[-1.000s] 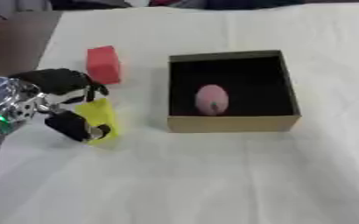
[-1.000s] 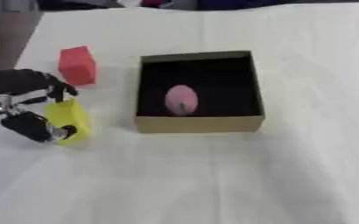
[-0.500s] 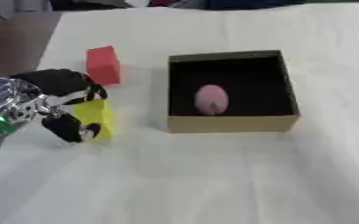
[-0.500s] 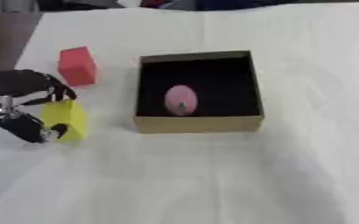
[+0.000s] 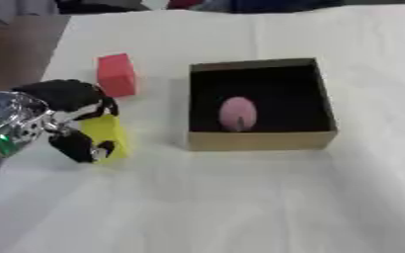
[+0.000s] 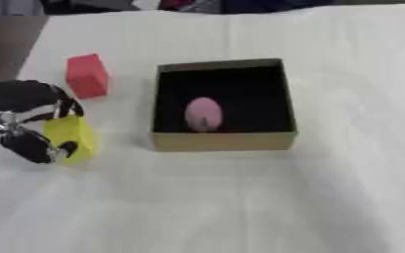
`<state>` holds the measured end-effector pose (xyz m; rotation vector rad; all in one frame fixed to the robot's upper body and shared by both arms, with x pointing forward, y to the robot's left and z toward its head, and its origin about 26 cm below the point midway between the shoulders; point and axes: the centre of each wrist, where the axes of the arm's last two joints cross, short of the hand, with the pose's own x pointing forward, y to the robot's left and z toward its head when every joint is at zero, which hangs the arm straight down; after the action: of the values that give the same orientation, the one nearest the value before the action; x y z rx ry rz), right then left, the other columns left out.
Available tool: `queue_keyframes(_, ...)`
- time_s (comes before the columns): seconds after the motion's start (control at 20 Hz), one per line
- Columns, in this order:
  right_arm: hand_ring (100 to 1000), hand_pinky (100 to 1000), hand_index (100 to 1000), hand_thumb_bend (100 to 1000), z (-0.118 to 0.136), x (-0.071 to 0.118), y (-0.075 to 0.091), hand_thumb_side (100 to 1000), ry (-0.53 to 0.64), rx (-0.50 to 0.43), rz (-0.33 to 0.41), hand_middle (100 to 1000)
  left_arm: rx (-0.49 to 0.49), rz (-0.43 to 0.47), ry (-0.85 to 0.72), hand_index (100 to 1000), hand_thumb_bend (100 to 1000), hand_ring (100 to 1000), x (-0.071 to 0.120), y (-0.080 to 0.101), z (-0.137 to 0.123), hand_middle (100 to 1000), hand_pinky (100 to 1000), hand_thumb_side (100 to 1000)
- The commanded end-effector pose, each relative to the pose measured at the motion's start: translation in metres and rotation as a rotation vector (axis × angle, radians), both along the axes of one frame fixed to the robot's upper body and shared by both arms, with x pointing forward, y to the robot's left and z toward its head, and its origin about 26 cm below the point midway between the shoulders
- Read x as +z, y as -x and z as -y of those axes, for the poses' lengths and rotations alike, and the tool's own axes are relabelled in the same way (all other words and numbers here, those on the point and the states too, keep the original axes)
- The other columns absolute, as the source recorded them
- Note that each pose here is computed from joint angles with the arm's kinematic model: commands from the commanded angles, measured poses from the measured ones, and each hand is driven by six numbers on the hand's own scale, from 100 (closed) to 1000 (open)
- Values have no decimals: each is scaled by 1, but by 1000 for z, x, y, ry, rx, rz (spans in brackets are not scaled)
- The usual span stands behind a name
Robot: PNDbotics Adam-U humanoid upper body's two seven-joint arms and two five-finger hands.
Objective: Pick up objects on the table and place them in the box.
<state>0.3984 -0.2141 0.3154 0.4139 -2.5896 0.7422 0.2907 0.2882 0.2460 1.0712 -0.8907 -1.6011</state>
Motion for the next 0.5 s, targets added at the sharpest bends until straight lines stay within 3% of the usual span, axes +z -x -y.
queue_keyframes(0.05,855,977,723,100,0,9,5,775,2,4,30,633,21,36,-19,758,115,467,8,1,-1,429,361,280)
queue_keyframes(0.5,854,977,719,100,0,4,7,767,-7,3,14,631,-17,92,-10,749,100,447,19,0,-1,415,340,240)
